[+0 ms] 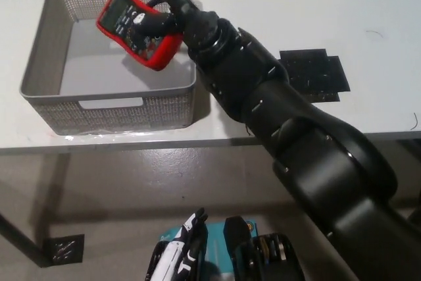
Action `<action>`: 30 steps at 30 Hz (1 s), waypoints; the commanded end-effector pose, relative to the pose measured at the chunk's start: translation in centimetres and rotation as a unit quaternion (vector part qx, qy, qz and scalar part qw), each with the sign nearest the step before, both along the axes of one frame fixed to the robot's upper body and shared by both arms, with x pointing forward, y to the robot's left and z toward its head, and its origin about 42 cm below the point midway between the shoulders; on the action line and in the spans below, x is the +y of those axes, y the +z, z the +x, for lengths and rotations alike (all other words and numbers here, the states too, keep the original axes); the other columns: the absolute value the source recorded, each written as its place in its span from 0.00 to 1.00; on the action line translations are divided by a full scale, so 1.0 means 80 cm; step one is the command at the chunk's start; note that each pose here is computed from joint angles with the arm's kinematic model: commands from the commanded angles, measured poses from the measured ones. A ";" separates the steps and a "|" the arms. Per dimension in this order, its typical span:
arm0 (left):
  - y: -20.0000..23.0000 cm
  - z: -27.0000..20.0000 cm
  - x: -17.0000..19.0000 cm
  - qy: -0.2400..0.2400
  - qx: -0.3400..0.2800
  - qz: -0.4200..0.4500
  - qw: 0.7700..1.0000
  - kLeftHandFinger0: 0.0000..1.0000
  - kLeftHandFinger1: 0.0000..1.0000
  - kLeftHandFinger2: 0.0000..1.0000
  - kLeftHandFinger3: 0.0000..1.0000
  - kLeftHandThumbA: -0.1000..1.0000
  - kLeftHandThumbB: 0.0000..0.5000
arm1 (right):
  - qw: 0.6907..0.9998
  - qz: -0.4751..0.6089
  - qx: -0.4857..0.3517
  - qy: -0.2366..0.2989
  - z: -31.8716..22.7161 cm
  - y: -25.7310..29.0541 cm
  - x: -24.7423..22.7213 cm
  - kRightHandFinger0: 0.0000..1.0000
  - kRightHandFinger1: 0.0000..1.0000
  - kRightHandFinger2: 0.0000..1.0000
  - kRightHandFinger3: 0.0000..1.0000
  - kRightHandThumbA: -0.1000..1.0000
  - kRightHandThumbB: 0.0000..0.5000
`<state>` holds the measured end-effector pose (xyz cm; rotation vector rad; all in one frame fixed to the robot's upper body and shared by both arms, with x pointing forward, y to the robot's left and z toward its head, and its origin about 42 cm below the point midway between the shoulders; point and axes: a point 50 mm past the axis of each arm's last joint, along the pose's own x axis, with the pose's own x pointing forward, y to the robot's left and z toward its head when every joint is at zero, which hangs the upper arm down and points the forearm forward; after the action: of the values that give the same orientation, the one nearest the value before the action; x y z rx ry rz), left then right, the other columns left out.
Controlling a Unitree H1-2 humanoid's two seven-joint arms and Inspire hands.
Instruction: Use the right hand to pick up a multimeter on the right side and put it into a container on the left side
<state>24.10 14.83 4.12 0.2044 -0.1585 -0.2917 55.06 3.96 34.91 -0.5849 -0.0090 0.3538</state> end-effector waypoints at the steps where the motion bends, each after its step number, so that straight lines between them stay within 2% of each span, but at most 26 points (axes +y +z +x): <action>1: 0.022 0.006 -0.007 -0.024 -0.049 -0.002 0.998 1.00 1.00 1.00 1.00 1.00 0.98 | 0.976 0.010 -0.216 0.022 -0.009 0.097 0.026 0.30 0.65 1.00 1.00 0.35 0.61; 2: 0.022 0.006 -0.008 -0.026 -0.050 -0.001 0.998 1.00 1.00 1.00 1.00 1.00 0.97 | 0.978 0.009 -0.204 0.033 -0.008 0.098 0.026 0.70 1.00 1.00 1.00 0.59 0.87; 3: 0.022 0.006 -0.009 -0.030 -0.050 -0.002 0.998 1.00 1.00 1.00 1.00 1.00 0.96 | 0.982 0.006 -0.181 0.055 -0.007 0.099 0.026 1.00 1.00 1.00 1.00 0.68 0.89; 5: 0.022 0.006 -0.010 -0.034 -0.048 -0.004 0.998 1.00 1.00 1.00 1.00 1.00 0.95 | 0.985 -0.017 -0.154 0.078 -0.005 0.100 0.024 1.00 1.00 1.00 1.00 0.83 1.00; 6: 0.022 0.006 -0.011 -0.035 -0.049 -0.002 0.998 1.00 1.00 1.00 1.00 1.00 0.95 | 0.985 -0.027 -0.150 0.084 -0.004 0.101 0.023 1.00 1.00 1.00 1.00 0.85 1.00; 12: 0.022 0.004 -0.012 -0.047 -0.049 0.002 0.998 1.00 1.00 1.00 1.00 1.00 0.95 | 0.986 -0.047 -0.134 0.092 0.002 0.093 0.010 1.00 1.00 1.00 1.00 0.86 0.93; 17: 0.022 0.005 -0.014 -0.048 -0.048 -0.001 0.998 1.00 1.00 1.00 1.00 1.00 0.95 | 0.987 -0.029 -0.126 0.090 0.008 0.086 -0.004 1.00 1.00 1.00 1.00 0.92 0.96; 19: 0.022 0.007 -0.016 -0.046 -0.048 -0.003 0.998 1.00 1.00 1.00 1.00 1.00 0.99 | 0.988 -0.011 -0.124 0.089 0.013 0.090 -0.016 1.00 1.00 1.00 1.00 1.00 1.00; 21: 0.023 0.007 -0.015 -0.046 -0.047 -0.004 0.998 1.00 1.00 1.00 1.00 1.00 1.00 | 0.987 0.000 -0.130 0.090 0.016 0.095 -0.026 1.00 1.00 1.00 1.00 1.00 0.99; 23: 0.023 0.008 -0.015 -0.048 -0.048 -0.002 0.998 1.00 1.00 1.00 1.00 1.00 1.00 | 0.986 0.017 -0.140 0.091 0.021 0.104 -0.043 1.00 1.00 1.00 1.00 1.00 0.97; 24: 0.022 0.006 -0.014 -0.050 -0.045 -0.004 0.998 1.00 1.00 1.00 1.00 1.00 1.00 | 0.983 0.029 -0.160 0.087 0.024 0.115 -0.065 1.00 1.00 1.00 1.00 1.00 0.92; 26: 0.021 0.004 -0.013 -0.047 -0.043 -0.004 0.998 1.00 1.00 1.00 1.00 1.00 1.00 | 0.979 0.043 -0.176 0.090 0.023 0.121 -0.080 1.00 1.00 1.00 1.00 1.00 0.91; 28: 0.020 0.003 -0.008 -0.042 -0.041 -0.004 0.998 1.00 1.00 1.00 1.00 1.00 1.00 | 0.969 0.101 -0.197 0.107 0.011 0.133 -0.124 1.00 1.00 1.00 1.00 1.00 0.94; 30: 0.020 0.004 -0.004 -0.040 -0.042 0.000 0.998 1.00 1.00 1.00 1.00 1.00 0.97 | 0.958 0.137 -0.223 0.113 -0.007 0.136 -0.155 1.00 1.00 1.00 1.00 1.00 0.91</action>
<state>24.28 14.48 4.52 0.2212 -0.1773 -0.3519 56.85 -2.71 40.30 -0.5483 -0.3179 0.3971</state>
